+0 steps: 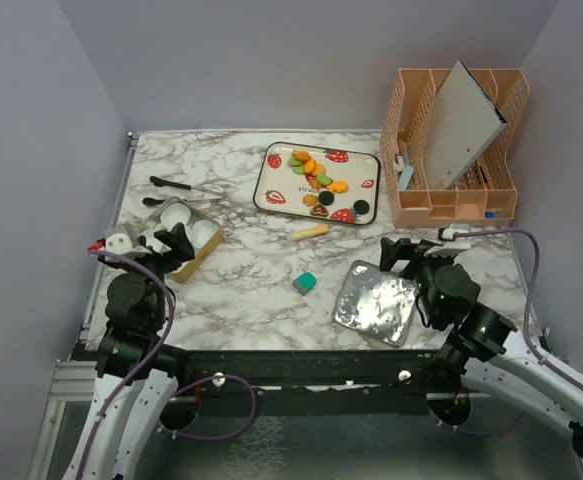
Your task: Pack the cookies
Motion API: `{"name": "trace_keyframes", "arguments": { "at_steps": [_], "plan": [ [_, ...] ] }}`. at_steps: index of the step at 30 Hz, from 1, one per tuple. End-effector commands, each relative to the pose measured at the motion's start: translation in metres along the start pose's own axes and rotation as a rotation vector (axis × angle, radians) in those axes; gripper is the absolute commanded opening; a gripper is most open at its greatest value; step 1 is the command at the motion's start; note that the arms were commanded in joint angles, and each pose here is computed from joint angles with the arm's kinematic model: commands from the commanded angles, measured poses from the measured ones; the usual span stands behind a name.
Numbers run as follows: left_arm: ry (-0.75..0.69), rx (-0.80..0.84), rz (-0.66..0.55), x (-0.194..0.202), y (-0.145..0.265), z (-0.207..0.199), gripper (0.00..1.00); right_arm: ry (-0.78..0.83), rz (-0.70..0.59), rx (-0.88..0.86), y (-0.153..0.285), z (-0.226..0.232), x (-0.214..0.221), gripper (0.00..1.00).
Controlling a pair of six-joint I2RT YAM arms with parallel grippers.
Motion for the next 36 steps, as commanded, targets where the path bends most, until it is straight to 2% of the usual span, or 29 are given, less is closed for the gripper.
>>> {"name": "trace_keyframes", "arguments": {
  "at_steps": [1,7,12,17,25,36],
  "plan": [
    [0.024,0.032,0.064,0.001,-0.014,-0.014,0.95,-0.008,0.014,-0.069,-0.008,0.011,0.019,1.0],
    [0.029,0.038,0.22,0.028,-0.047,-0.033,0.96,-0.016,0.046,-0.043,-0.009,0.001,0.038,1.0],
    [-0.018,-0.012,0.4,0.055,-0.083,-0.045,0.97,-0.031,0.025,-0.037,-0.01,-0.011,0.055,1.0],
    [-0.024,-0.023,0.526,0.075,-0.122,-0.062,0.99,-0.034,0.017,0.017,-0.012,-0.019,0.058,1.0],
    [0.071,-0.145,0.658,0.102,-0.189,-0.063,0.99,-0.032,0.002,0.055,-0.014,-0.027,0.063,1.0],
    [0.021,-0.212,0.807,0.166,-0.263,-0.066,0.96,0.014,0.035,0.086,-0.021,-0.025,0.072,1.0]
  ]
}}
Point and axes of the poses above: each gripper's point midway between its finger pads, its own y axis back along the fingers, its own z axis along the line the jaws close on, x = y × z, the point moved 3 cm from there along y, back along the fingers, and after that the axes turned 13 degrees about -y, right-handed, at the moved point
